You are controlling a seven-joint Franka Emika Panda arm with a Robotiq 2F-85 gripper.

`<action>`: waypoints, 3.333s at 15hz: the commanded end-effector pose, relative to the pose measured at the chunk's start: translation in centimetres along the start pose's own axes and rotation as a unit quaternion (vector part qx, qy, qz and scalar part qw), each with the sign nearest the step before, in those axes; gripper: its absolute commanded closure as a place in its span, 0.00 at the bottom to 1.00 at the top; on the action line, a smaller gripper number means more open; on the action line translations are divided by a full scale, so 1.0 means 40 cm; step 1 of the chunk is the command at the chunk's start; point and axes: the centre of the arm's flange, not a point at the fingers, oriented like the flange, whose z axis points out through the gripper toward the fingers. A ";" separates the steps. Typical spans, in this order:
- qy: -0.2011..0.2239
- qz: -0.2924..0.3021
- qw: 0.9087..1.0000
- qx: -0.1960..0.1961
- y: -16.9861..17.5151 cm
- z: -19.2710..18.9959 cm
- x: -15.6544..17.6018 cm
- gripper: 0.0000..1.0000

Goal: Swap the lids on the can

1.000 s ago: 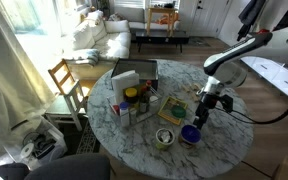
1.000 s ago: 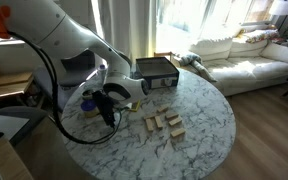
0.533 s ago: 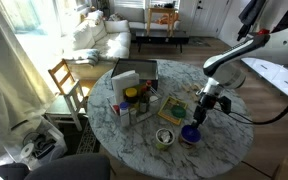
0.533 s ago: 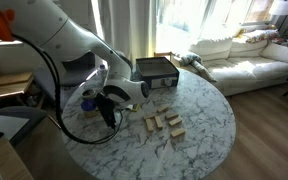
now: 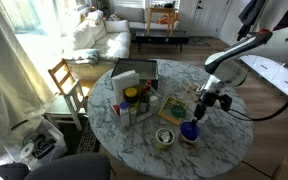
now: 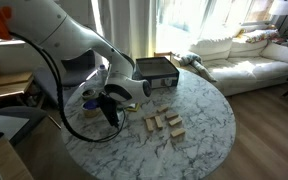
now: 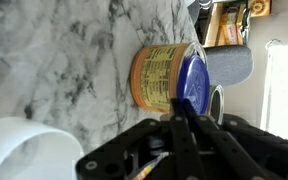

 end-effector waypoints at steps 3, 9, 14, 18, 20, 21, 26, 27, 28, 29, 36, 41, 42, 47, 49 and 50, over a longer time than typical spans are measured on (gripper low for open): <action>0.018 -0.029 0.999 0.015 -0.028 -0.030 -0.009 0.99; -0.002 -0.088 0.994 0.060 -0.166 -0.054 0.018 0.99; -0.043 -0.130 0.990 0.028 -0.252 0.023 0.077 0.99; -0.072 -0.155 0.985 -0.021 -0.296 0.111 0.133 0.99; -0.081 -0.166 0.982 -0.043 -0.304 0.148 0.155 0.99; -0.083 -0.171 0.980 -0.056 -0.304 0.160 0.166 0.99; -0.040 -0.174 0.980 -0.092 -0.286 0.159 0.208 0.99; -0.035 -0.173 0.979 -0.097 -0.282 0.156 0.213 0.99; -0.032 -0.173 0.979 -0.101 -0.279 0.155 0.217 0.99; -0.031 -0.173 0.979 -0.101 -0.276 0.155 0.220 0.99; -0.042 -0.162 0.984 -0.067 -0.274 0.166 0.219 0.99; -0.050 -0.158 0.984 -0.062 -0.271 0.165 0.215 0.99; -0.052 -0.156 0.984 -0.062 -0.268 0.168 0.215 0.99; -0.058 -0.142 0.986 -0.065 -0.246 0.188 0.220 0.99; -0.056 -0.138 0.987 -0.064 -0.242 0.190 0.220 0.99; -0.056 -0.137 0.987 -0.064 -0.240 0.191 0.221 0.99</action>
